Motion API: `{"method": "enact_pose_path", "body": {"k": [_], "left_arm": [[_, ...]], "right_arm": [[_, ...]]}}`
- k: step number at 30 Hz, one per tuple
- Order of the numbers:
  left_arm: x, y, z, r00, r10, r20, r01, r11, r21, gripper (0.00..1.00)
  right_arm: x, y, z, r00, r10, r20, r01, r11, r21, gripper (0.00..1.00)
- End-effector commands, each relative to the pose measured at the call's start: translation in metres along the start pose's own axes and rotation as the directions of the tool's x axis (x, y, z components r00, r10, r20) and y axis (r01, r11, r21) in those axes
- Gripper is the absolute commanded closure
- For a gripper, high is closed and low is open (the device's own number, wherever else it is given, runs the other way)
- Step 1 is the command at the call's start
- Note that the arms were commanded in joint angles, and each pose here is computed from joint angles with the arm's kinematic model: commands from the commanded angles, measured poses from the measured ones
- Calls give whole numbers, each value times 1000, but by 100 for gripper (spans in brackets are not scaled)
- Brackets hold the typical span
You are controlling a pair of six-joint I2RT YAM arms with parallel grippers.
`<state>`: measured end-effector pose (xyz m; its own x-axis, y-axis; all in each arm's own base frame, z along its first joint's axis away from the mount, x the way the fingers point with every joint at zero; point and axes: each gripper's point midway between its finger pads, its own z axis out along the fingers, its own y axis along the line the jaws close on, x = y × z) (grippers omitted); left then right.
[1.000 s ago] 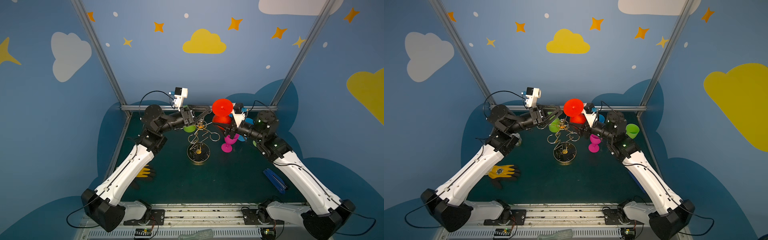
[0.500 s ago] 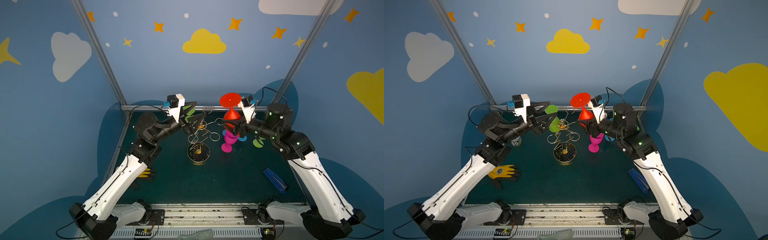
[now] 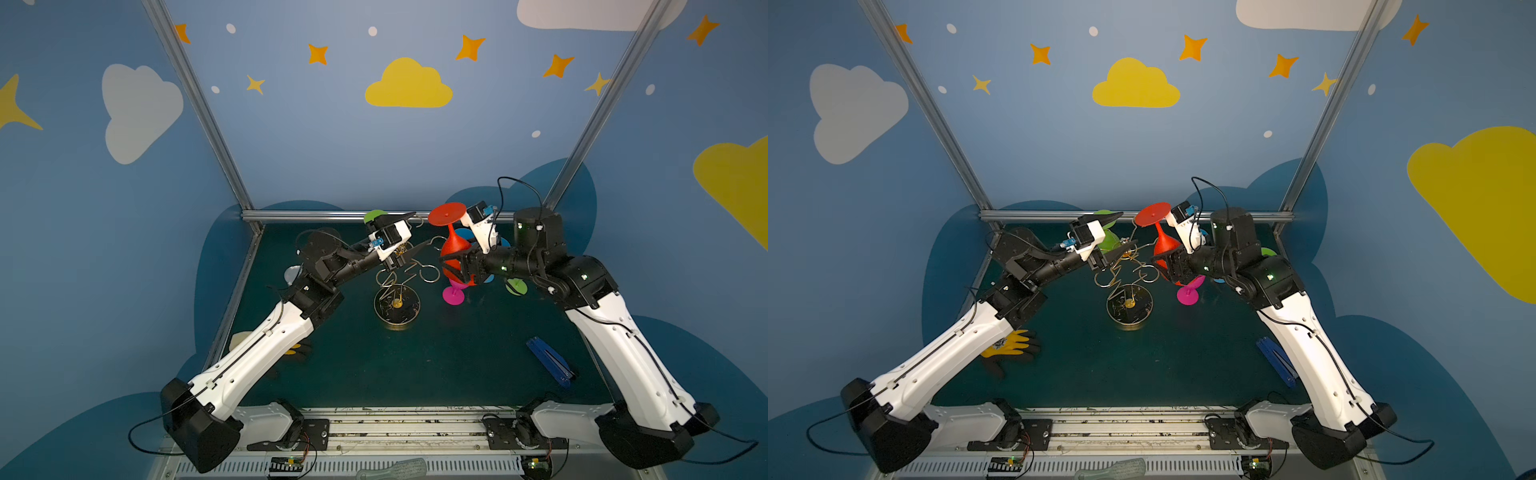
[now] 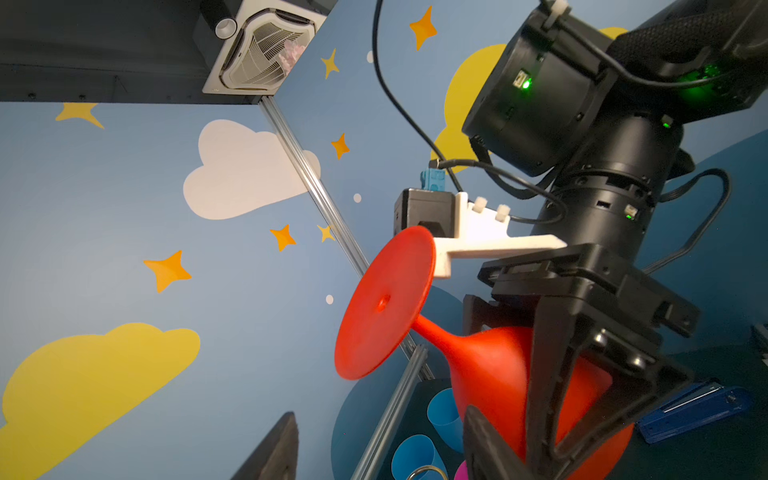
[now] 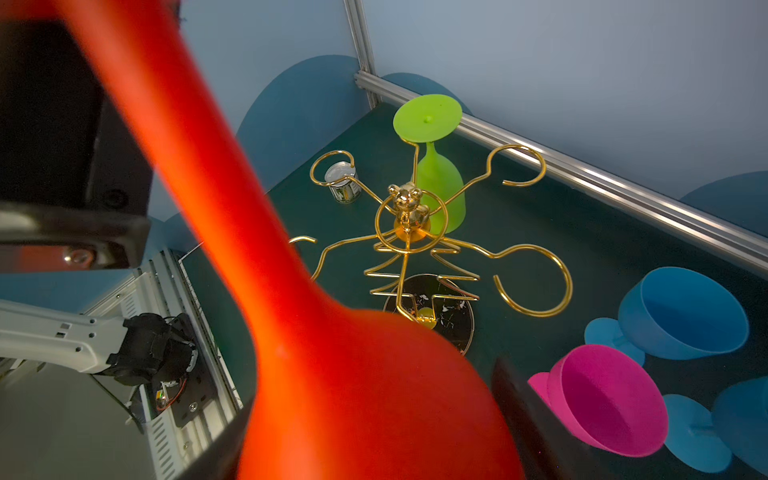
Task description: Take the wine glass off the wine glass rack
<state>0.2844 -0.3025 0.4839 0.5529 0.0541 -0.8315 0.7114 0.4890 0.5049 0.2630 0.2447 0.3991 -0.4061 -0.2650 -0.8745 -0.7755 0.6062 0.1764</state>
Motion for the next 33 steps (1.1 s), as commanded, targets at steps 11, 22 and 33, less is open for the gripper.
{"method": "enact_pose_path", "body": {"k": [11,22,33], "left_arm": [[-16,1,8,998,49,37,-50,999,13,61],[-13,5,5,999,32,26,-32,999,-25,97],[22,36,-13,974,-213,-75,185,944,-274,97]], "right_arm": [[6,29,10,998,-13,-68,7,996,-91,76],[4,33,11,998,-10,-62,4,996,-91,51],[-36,28,-18,982,87,170,-63,988,-141,11]]}}
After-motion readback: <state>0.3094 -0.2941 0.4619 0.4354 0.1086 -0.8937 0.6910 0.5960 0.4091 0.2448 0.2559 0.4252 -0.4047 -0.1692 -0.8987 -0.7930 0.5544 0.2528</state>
